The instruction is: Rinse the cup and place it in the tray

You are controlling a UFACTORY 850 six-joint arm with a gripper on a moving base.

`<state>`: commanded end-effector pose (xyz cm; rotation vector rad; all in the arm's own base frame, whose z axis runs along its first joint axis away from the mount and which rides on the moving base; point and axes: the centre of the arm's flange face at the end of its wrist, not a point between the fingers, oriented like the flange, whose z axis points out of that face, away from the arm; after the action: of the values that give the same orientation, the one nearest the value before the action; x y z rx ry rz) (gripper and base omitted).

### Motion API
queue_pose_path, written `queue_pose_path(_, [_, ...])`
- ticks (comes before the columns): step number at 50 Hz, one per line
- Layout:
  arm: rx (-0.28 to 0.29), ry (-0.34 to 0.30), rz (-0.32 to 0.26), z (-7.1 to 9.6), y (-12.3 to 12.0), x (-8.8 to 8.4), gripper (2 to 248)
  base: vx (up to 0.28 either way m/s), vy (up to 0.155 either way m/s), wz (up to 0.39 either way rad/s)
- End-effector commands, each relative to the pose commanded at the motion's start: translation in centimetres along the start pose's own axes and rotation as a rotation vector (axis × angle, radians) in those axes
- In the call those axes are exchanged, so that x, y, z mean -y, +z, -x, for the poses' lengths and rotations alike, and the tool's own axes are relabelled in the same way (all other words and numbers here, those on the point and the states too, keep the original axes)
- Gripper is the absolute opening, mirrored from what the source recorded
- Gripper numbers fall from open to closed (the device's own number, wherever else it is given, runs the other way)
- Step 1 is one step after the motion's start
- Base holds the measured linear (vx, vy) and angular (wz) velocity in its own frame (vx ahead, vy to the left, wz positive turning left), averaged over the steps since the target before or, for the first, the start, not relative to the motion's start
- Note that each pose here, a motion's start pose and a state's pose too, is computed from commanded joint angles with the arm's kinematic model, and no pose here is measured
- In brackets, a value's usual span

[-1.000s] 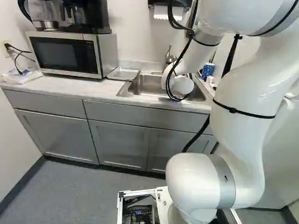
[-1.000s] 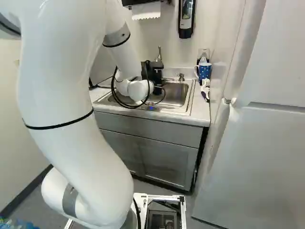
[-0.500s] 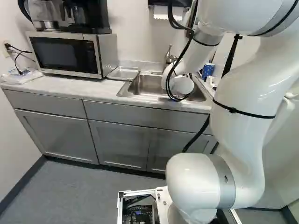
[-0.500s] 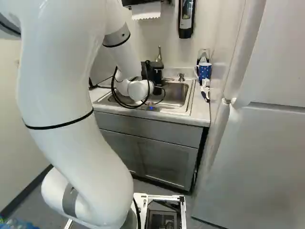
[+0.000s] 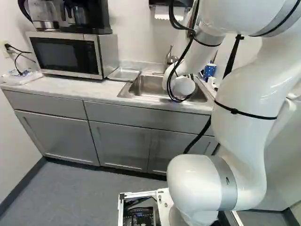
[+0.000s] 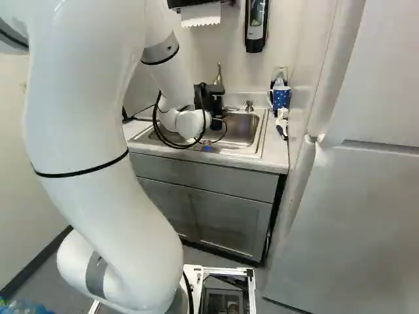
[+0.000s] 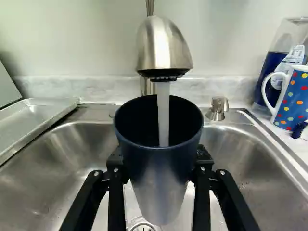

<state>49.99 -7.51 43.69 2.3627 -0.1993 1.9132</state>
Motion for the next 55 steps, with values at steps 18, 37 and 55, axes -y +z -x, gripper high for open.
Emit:
queue_pose_path(18, [0.0, 0.0, 0.0, 0.0, 0.0, 0.0, 124, 0.0, 0.0, 0.0])
queue_pose_path(37, [0.0, 0.0, 0.0, 0.0, 0.0, 0.0, 124, 0.0, 0.0, 0.0])
queue_pose_path(55, [0.0, 0.0, 0.0, 0.0, 0.0, 0.0, 124, 0.0, 0.0, 0.0])
